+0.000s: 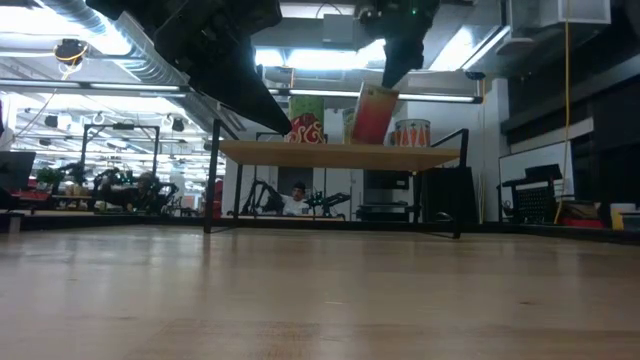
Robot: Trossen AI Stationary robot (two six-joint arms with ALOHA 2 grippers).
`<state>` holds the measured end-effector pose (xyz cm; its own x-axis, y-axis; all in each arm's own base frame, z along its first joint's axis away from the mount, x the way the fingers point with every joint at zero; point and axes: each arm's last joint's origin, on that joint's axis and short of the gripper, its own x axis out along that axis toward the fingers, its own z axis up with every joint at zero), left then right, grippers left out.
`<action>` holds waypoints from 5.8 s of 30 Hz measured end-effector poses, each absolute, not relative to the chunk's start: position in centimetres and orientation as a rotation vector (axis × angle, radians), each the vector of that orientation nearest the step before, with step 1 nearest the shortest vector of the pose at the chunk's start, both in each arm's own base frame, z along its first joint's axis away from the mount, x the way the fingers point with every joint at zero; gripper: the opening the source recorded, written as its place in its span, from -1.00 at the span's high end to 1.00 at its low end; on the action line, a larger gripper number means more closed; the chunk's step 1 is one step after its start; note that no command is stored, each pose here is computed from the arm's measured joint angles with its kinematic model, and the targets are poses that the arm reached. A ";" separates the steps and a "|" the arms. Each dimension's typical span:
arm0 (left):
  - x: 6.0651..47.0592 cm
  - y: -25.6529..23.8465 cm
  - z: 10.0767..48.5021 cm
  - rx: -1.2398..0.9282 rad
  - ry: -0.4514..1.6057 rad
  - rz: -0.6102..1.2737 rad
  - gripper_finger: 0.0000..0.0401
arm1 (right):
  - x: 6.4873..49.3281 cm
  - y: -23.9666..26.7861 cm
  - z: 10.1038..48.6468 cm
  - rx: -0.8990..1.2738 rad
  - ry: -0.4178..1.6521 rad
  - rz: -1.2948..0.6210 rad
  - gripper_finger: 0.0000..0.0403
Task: Pick and place cans onto a shelf
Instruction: Put the canned pineapples on the shelf, then put the canned peaches on the shelf
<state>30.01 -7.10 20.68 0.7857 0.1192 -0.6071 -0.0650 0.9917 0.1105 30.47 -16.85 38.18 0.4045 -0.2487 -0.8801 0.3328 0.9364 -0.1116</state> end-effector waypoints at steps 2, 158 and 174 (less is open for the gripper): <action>30.0 -7.1 20.7 0.085 0.660 0.099 0.52 | 30.4 -17.5 37.9 0.112 1.094 -0.359 0.97; 30.0 -7.1 20.7 0.078 0.659 0.101 0.52 | 20.8 13.7 22.6 0.102 1.542 0.114 0.96; 30.0 -7.1 20.7 0.084 0.659 0.099 0.52 | 23.5 11.5 22.8 0.071 1.400 0.195 0.98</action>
